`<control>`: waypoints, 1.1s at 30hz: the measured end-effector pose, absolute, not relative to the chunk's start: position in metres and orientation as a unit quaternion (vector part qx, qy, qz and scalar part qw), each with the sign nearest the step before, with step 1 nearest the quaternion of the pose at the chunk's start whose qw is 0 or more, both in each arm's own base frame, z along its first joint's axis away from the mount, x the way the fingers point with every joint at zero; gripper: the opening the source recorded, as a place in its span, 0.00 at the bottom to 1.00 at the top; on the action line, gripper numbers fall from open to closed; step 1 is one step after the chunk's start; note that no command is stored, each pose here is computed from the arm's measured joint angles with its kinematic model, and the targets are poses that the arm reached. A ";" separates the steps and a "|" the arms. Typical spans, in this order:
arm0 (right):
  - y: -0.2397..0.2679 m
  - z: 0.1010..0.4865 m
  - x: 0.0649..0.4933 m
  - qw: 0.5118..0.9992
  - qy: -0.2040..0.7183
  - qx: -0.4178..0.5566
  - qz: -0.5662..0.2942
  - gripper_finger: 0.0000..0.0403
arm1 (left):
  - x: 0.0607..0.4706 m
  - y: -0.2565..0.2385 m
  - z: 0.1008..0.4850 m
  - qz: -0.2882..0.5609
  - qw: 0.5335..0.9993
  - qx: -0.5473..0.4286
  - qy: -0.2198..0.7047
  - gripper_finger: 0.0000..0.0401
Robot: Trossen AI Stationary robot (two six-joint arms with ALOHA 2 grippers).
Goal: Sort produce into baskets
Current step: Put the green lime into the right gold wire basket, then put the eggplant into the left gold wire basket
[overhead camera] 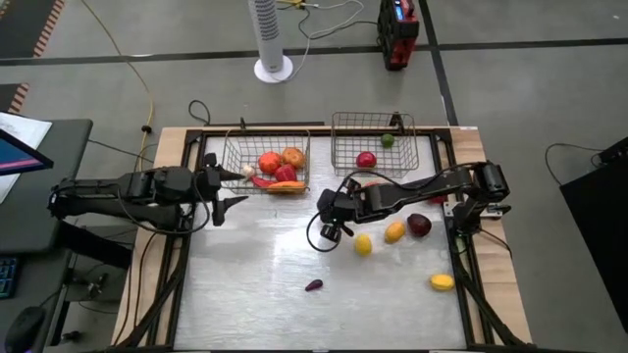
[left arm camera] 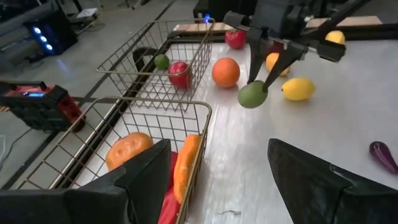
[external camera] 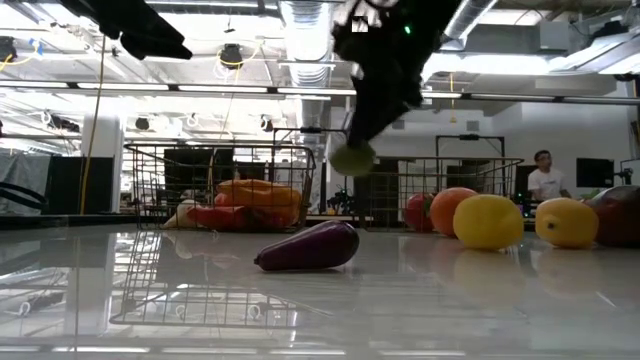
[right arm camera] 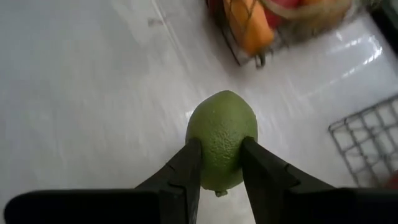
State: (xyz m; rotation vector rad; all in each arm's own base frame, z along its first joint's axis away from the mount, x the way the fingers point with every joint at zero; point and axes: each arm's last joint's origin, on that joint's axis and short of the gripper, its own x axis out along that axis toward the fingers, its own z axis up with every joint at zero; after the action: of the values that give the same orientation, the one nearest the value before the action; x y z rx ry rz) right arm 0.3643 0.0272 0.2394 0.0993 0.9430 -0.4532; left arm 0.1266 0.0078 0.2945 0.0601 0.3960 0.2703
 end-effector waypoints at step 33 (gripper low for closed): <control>-0.088 0.293 0.332 0.726 0.527 -0.031 -0.441 0.53 | 0.122 0.009 0.293 0.147 0.970 0.031 0.192 0.64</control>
State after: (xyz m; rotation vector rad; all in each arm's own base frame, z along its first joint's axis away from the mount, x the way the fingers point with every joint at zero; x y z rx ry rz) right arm 0.3321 -0.0882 0.2933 -0.0679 1.1633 -0.9729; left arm 0.1222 0.0086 0.2934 0.0624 0.3876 0.2970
